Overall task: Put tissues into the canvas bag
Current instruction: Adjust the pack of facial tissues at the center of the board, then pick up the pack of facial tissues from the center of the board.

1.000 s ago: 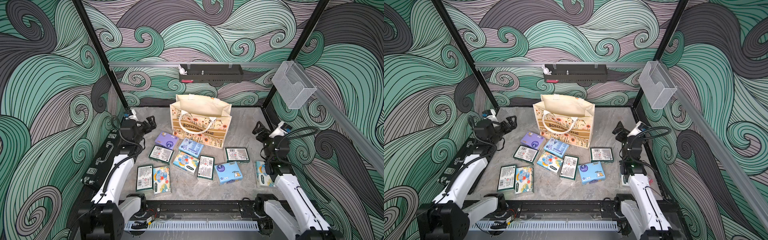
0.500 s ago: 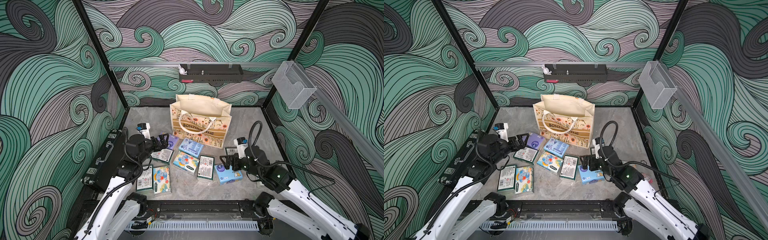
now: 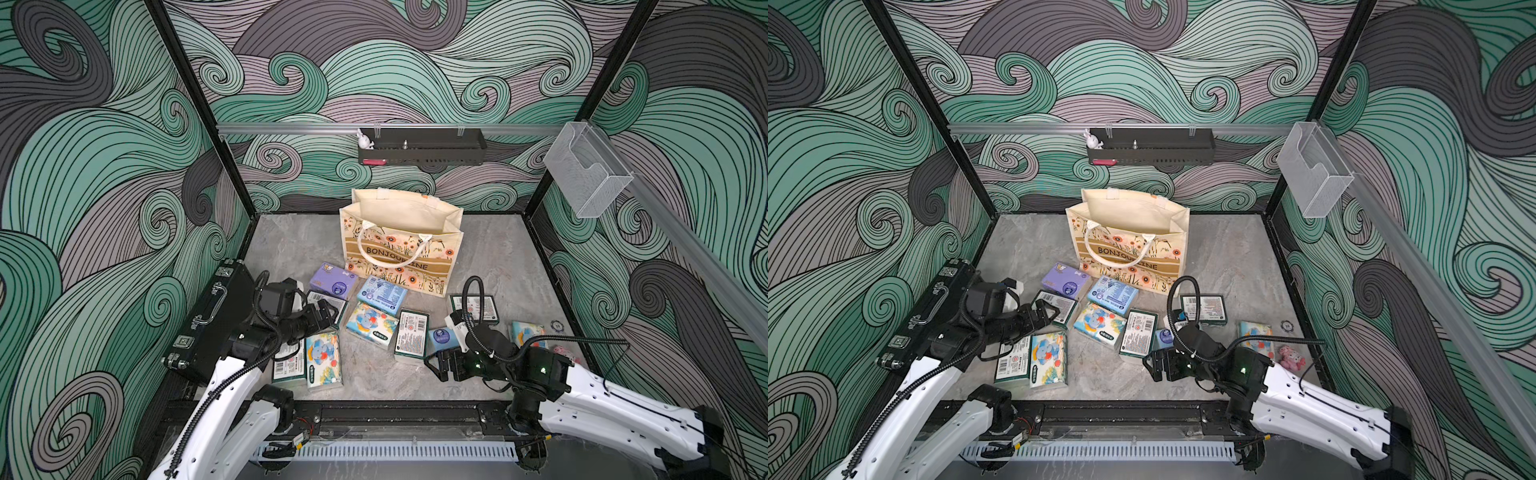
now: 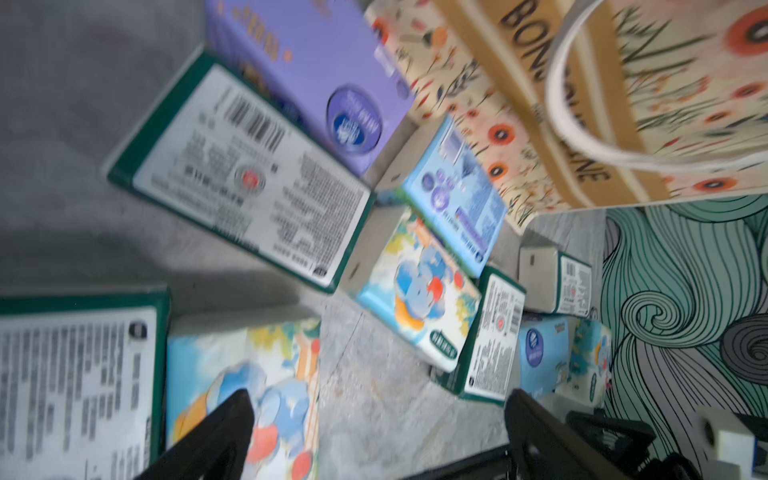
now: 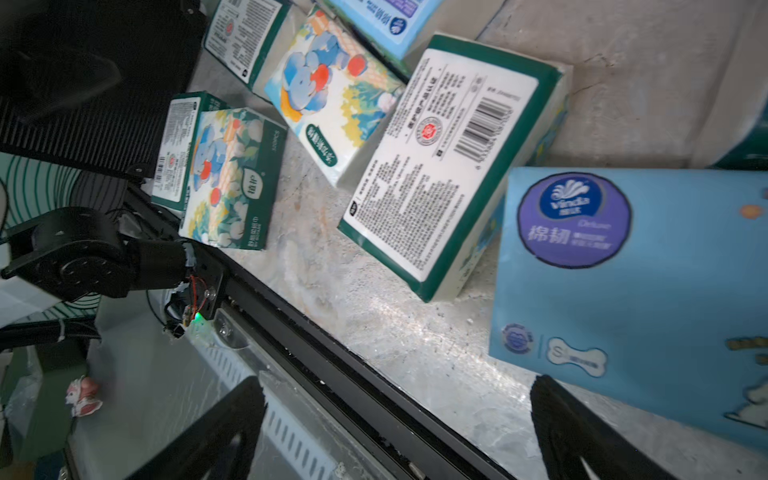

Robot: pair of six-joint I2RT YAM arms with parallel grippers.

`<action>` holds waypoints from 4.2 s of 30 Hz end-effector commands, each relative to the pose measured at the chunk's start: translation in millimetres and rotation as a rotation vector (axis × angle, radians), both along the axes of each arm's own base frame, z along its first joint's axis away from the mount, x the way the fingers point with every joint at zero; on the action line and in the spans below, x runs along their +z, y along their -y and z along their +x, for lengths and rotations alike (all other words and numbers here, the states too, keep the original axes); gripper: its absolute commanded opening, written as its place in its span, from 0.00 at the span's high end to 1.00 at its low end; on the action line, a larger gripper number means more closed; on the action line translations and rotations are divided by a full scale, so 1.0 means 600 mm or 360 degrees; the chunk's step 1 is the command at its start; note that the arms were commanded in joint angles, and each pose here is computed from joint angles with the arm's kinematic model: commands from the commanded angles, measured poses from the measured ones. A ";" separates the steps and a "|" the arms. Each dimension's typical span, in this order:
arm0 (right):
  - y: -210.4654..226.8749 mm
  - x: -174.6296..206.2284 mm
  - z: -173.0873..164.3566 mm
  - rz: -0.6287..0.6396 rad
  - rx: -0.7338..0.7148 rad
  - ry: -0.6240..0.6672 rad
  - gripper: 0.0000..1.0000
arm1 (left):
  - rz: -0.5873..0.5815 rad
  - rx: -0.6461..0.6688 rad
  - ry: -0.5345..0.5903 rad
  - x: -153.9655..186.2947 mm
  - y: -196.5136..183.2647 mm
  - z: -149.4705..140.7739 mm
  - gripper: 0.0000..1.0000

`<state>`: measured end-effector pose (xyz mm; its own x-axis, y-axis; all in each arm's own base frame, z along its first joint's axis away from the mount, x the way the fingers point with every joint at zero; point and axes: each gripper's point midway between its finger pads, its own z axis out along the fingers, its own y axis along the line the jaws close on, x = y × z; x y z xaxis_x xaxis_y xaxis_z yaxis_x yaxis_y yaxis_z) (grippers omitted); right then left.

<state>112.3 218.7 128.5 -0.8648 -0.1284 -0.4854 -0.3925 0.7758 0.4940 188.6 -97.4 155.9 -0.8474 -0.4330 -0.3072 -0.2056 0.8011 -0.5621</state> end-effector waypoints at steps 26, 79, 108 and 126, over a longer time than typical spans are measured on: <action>-0.152 -0.042 0.027 0.0182 -0.0061 -0.0109 0.00 | -0.0101 0.0207 -0.0669 -0.148 0.009 -0.078 0.13; -0.313 -0.110 0.045 0.0162 0.0254 -0.0310 0.00 | -0.0018 0.0039 -0.0797 -0.222 0.023 -0.158 0.99; -0.347 -0.102 0.019 0.0358 0.0393 -0.0363 0.39 | -0.0025 -0.0100 -0.0706 -0.207 0.043 -0.161 0.36; -0.118 0.291 0.126 0.0146 0.0301 0.0460 0.51 | 0.0155 -0.0439 0.0687 0.157 0.045 -0.026 0.01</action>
